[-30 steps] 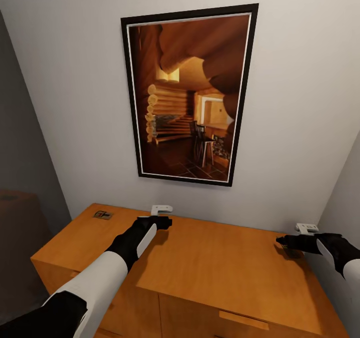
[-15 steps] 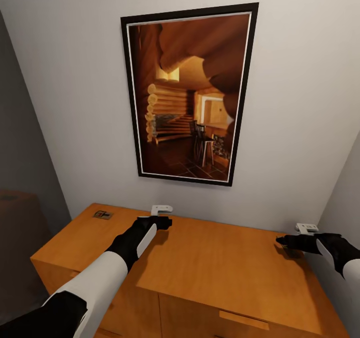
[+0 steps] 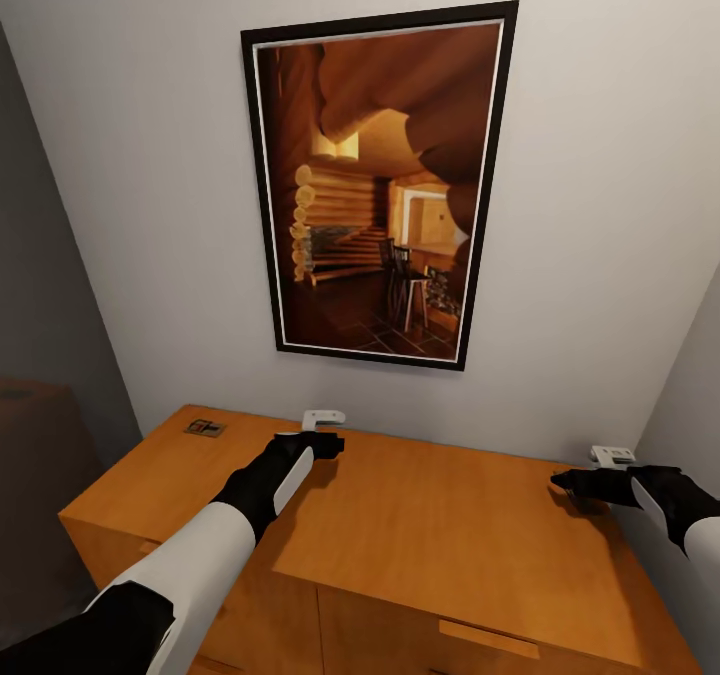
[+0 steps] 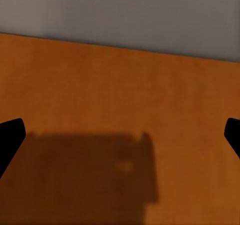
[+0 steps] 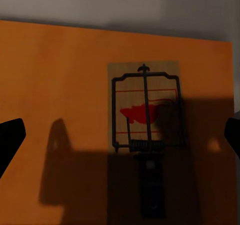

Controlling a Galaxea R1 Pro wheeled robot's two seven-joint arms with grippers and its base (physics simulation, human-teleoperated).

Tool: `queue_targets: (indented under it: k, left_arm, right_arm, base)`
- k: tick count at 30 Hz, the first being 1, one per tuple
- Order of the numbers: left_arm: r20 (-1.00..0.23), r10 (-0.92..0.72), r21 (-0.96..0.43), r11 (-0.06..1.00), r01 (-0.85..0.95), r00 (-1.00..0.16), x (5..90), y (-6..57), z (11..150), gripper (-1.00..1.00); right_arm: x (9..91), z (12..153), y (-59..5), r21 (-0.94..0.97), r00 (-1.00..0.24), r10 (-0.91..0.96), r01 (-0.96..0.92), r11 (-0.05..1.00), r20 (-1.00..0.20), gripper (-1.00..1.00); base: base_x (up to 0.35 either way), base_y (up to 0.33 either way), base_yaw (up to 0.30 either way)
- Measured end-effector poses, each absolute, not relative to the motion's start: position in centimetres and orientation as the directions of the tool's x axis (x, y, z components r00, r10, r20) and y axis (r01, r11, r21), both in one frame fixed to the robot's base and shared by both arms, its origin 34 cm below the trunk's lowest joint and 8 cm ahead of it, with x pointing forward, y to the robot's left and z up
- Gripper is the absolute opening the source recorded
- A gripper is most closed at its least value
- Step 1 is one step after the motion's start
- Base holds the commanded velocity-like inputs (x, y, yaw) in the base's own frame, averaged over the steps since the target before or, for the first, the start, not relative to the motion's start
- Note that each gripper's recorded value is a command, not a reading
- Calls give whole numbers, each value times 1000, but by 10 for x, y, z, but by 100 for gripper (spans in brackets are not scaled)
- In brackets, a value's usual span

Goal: Take the four mousetraps from the cabinet in the bathroom and place them on the bathroom floor. Make sure all four end up on the same floor surface, and ensure that at least two of them are either under or directly next to the same bathroom sink.

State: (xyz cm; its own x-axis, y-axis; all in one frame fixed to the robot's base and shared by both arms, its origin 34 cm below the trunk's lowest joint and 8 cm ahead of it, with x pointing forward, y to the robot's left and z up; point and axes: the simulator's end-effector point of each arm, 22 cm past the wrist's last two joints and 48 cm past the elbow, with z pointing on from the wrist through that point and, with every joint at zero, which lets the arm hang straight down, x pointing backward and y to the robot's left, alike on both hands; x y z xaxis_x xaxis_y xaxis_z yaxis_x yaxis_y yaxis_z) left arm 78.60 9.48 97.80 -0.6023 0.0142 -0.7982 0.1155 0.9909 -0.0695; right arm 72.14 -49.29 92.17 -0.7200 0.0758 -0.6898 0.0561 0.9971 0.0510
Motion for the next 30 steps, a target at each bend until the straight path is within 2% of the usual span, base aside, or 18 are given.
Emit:
queue_targets:
  k: [30]
  left_arm:
    - [-798,16,-65,992,112,-602,788,96,970,100]
  right_arm:
    - [723,914,-493,47,-719,72,55,997,-691,100]
  base:
    - [0,0,0]
